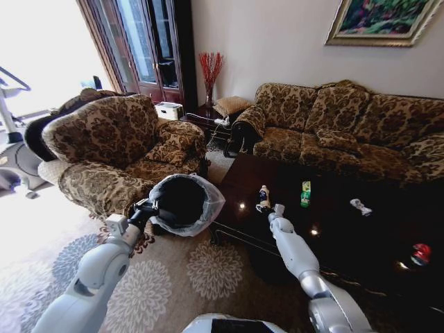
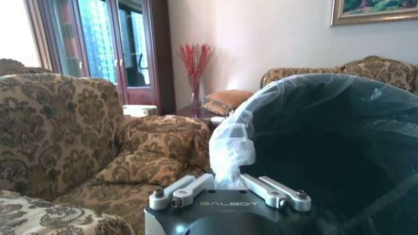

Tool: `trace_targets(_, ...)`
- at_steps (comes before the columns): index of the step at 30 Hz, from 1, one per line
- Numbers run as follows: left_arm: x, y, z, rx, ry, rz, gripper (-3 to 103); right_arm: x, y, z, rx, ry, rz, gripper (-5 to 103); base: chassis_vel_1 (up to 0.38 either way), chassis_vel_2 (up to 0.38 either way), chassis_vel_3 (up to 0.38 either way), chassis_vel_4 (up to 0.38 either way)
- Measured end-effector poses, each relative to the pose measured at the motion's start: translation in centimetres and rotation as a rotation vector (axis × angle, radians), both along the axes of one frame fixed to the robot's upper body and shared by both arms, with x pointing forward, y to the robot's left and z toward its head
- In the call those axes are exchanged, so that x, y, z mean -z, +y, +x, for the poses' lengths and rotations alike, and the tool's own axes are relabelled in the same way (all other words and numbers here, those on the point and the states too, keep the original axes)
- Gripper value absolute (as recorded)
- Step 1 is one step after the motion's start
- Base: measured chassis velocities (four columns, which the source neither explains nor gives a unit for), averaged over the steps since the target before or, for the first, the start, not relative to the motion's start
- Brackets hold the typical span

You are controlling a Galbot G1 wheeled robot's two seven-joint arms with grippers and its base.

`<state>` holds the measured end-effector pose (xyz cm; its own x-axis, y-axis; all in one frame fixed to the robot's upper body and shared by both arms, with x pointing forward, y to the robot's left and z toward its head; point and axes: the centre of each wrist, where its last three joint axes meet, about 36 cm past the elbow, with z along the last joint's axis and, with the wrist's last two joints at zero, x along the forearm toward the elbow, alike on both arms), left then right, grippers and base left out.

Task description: Move to the front of the table and place the trash on the table into the trash bin.

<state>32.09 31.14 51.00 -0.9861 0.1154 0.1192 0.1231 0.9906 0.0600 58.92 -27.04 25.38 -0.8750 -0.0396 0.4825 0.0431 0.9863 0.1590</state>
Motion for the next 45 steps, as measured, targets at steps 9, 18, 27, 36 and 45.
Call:
trace_targets(9,0.0,0.2,0.2,0.022,0.010,0.001,1,-0.4,0.1,-0.3,0.020,-0.030,-0.021,50,0.000,0.000,0.000,0.000)
trace_targets(18,0.8,3.0,5.7,0.059,0.127,-0.004,1,-8.1,-2.0,-4.8,-0.090,-0.271,-0.087,50,0.000,0.000,0.000,0.000)
trace_targets(27,-0.5,3.2,17.0,0.132,0.157,0.001,1,-19.8,-3.4,-8.5,-0.398,-0.569,-0.013,50,0.000,0.000,0.000,0.000)
trace_targets(36,0.8,-2.6,25.3,0.253,0.234,0.041,1,-33.9,-1.0,-8.4,-0.683,-0.710,0.021,50,0.000,0.000,0.000,0.000)
trace_targets(45,-0.1,-5.9,26.8,0.323,0.221,0.049,1,-36.0,0.8,-8.4,-0.842,-0.629,0.052,50,0.000,0.000,0.000,0.000)
